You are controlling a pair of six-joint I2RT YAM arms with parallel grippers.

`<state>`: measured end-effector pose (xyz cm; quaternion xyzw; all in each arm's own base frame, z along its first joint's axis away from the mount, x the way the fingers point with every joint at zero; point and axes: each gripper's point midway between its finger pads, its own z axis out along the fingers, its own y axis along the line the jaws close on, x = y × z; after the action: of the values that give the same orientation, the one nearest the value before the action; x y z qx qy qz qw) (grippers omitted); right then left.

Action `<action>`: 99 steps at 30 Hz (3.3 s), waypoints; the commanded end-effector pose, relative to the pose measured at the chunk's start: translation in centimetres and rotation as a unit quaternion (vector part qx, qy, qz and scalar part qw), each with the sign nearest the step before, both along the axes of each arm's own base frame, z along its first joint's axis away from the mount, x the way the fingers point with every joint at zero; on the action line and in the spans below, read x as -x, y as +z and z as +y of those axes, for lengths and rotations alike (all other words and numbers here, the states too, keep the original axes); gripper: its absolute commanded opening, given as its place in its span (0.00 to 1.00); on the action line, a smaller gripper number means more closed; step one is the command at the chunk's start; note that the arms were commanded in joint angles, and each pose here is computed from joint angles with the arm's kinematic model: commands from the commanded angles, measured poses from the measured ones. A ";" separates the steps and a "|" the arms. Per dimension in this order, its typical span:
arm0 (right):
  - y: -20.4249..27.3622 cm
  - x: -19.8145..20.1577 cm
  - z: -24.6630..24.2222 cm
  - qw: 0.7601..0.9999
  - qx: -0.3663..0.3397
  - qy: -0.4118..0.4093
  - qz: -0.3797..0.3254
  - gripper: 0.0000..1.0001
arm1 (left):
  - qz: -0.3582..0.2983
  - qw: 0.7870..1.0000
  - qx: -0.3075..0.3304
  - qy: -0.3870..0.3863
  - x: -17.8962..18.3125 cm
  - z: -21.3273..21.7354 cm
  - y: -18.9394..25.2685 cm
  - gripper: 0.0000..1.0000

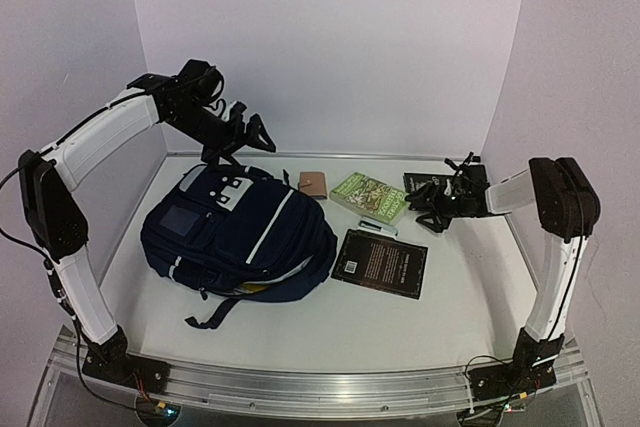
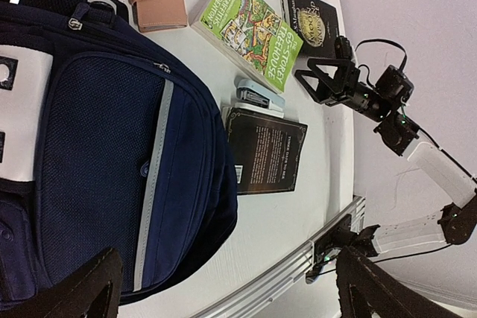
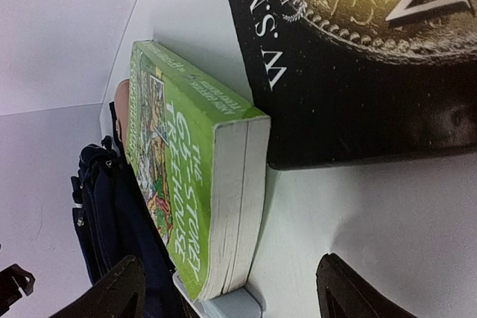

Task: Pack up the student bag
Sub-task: Pick up the book from the center of the board.

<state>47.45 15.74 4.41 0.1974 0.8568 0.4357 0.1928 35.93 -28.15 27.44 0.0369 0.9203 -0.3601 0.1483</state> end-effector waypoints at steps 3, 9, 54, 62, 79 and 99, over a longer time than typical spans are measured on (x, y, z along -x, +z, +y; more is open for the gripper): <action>-0.4 -1.9 1.5 0.999 -0.014 0.004 -0.034 0.77 | 0.001 1.000 0.007 -0.003 -0.2 -0.4 0.5 1.00; -1.7 -2.9 2.1 0.999 -0.023 0.010 -0.047 0.74 | 0.010 1.000 0.003 0.002 0.0 -0.2 0.2 1.00; 33.9 -5.7 5.9 0.933 -0.234 -0.044 -0.268 0.00 | -0.225 0.946 0.231 0.041 -7.4 -4.5 13.0 1.00; 37.8 -2.6 10.8 0.924 -0.258 -0.006 -0.281 0.00 | -0.236 0.917 0.319 0.044 -7.8 -8.2 14.3 1.00; 40.4 0.3 14.4 0.911 -0.272 0.031 -0.309 0.00 | -0.180 0.919 0.334 0.108 -6.4 -8.7 10.2 1.00; 41.2 3.2 16.5 0.904 -0.296 0.059 -0.301 0.00 | -0.217 0.875 0.417 0.115 -8.0 -8.7 12.2 0.92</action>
<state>48.28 33.02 35.89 0.1183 0.6813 0.6601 0.2933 43.57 -36.97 35.71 -0.0699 0.6861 -0.6281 0.3605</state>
